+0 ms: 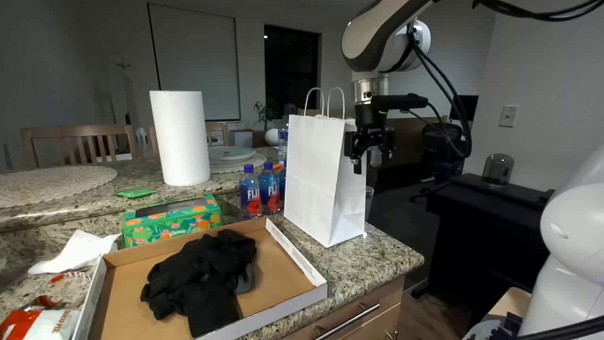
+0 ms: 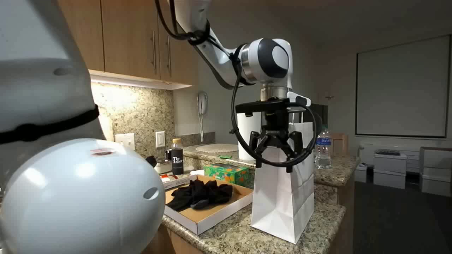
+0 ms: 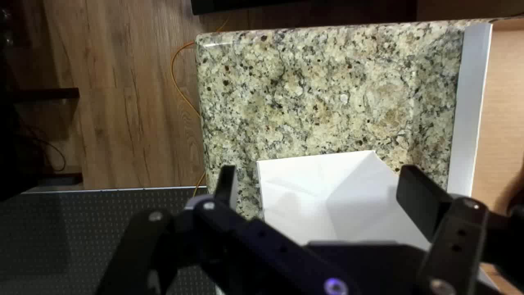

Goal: Put the socks in the white bag

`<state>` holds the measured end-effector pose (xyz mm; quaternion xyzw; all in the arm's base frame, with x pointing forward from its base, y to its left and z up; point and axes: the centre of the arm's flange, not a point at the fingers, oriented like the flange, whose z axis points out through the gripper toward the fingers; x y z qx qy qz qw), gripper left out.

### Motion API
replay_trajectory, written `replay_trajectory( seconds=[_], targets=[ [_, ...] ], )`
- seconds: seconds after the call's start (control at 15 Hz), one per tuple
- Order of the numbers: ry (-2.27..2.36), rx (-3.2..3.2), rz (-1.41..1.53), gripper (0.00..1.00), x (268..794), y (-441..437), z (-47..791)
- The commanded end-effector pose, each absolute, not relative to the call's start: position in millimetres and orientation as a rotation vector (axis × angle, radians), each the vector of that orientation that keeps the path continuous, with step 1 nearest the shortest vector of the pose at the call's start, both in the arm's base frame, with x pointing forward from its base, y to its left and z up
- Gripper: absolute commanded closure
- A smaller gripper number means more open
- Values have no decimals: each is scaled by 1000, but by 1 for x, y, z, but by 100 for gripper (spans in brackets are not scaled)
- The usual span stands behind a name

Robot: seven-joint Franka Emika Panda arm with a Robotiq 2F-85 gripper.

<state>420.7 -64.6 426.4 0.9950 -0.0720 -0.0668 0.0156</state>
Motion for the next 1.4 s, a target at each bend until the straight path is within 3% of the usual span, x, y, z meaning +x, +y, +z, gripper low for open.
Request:
replay_trajectory(
  seconds=[0.0,0.53,1.33],
  targets=[
    [-224,3095,-208,0,421,-65,426],
    [-225,3099,-207,0,417,-64,426],
    [-534,3052,42,0,316,-6,467]
  ],
)
